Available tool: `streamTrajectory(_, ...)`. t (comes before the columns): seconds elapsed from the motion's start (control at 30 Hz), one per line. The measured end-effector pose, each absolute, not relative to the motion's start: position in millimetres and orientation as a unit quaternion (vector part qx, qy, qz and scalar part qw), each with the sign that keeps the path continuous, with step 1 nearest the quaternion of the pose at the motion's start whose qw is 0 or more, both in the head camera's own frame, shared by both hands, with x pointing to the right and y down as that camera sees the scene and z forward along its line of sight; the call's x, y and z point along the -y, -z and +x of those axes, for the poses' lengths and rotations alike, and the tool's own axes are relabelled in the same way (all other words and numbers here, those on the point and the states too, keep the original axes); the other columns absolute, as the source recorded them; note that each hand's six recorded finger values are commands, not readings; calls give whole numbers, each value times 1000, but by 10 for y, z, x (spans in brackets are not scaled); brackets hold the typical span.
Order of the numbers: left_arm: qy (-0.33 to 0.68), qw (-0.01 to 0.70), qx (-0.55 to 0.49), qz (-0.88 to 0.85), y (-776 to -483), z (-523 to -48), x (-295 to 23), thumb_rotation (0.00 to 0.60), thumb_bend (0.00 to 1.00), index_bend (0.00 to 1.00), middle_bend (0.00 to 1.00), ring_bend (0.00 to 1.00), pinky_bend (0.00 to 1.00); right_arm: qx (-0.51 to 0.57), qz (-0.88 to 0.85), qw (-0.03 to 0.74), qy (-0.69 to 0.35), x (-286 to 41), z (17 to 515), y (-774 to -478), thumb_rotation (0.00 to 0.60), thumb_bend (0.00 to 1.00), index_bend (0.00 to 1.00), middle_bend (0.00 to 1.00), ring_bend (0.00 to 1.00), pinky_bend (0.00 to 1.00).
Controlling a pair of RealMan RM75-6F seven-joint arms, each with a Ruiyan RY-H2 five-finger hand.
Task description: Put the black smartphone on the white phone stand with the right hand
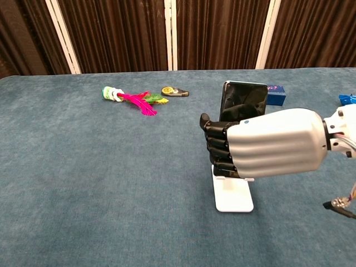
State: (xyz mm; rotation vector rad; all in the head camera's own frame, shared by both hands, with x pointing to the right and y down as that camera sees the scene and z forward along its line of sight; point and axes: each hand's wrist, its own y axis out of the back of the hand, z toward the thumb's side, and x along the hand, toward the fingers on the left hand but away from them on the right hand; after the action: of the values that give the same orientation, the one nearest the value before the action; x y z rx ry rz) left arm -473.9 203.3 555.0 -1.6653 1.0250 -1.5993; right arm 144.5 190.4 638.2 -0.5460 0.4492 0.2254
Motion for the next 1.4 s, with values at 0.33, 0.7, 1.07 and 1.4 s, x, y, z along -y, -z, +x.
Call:
streamTrajectory(0.33,603,303,-386,-629,-5552,-4737,-2037,600,0,0,0,0,0,-213,-280,928,-123,-1914,1469,-6381,600,241,166,194,171,252)
streamTrajectory(0.7,603,303,-385,-629,-5551,-4730,-2041,600,0,0,0,0,0,-198,-285,929,-127,-1913,1476,-6315,600,235,122,152,137,247)
streamTrajectory(1.07,602,301,-388,-630,-5543,-4741,-2037,600,0,0,0,0,0,-136,-307,932,-138,-1828,1615,-5974,600,234,103,152,137,249)
streamTrajectory(1.4,590,311,-388,-636,-5478,-4676,-2060,600,0,0,0,0,0,56,-433,876,-203,-1452,2197,-5353,600,221,88,111,137,239)
